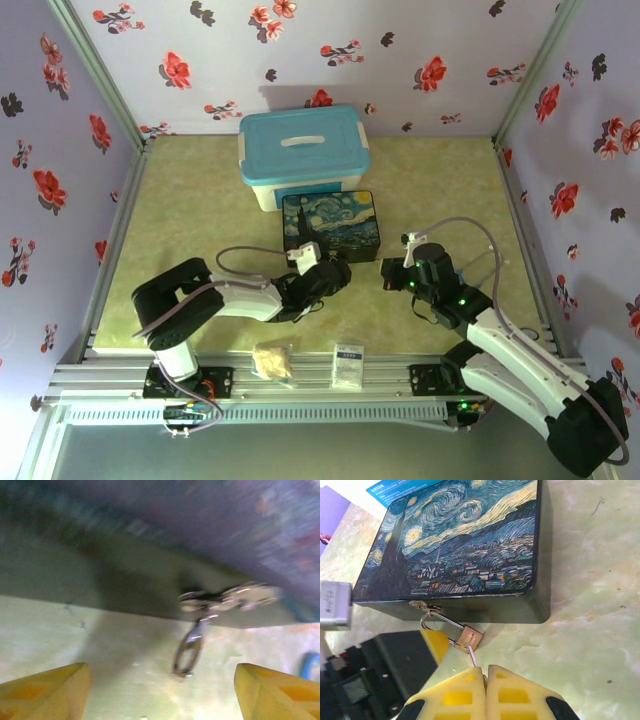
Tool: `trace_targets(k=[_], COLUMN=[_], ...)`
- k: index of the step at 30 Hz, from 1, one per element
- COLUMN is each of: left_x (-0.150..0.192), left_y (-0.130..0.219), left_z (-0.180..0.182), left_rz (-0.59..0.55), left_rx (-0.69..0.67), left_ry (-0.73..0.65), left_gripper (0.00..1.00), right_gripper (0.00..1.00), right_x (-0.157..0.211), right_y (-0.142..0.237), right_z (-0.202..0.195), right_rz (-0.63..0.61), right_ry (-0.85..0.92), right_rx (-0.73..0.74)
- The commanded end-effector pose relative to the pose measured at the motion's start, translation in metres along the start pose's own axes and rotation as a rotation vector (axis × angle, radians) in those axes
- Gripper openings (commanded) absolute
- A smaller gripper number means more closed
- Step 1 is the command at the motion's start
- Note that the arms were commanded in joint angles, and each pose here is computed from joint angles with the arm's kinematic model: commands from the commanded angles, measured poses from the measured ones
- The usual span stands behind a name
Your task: Unlock the padlock with the key
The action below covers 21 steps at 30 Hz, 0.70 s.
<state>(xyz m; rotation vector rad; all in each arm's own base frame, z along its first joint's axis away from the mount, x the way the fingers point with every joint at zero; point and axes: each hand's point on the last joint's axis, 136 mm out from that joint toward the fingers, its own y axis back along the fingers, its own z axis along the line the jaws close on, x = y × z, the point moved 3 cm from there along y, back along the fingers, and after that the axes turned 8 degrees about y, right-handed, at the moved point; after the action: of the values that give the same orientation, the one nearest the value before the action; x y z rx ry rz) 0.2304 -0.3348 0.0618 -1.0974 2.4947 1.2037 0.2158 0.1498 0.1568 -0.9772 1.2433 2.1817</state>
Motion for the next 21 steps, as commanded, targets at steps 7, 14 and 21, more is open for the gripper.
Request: trace_targets(k=[7,14,21], left_x=[0.012,0.019,0.023], left_y=[-0.016,-0.035,-0.044], left_z=[0.001,-0.004,-0.011], left_rz=[-0.042,-0.054,-0.06], left_rx=[-0.093,-0.078,-0.048], left_ry=[0.002,0.009,-0.033], left_gripper=[0.66,0.54,0.31], right_gripper=[0.0,0.0,0.0], right_x=[0.005,0.004,0.018], right_y=[0.005,0.013,0.007], right_z=[-0.006,0.0,-0.007], right_rz=[-0.055,-0.097,-0.087], right_ry=[-0.023,-0.028,-0.066], right_rx=[0.005,-0.05,-0.041])
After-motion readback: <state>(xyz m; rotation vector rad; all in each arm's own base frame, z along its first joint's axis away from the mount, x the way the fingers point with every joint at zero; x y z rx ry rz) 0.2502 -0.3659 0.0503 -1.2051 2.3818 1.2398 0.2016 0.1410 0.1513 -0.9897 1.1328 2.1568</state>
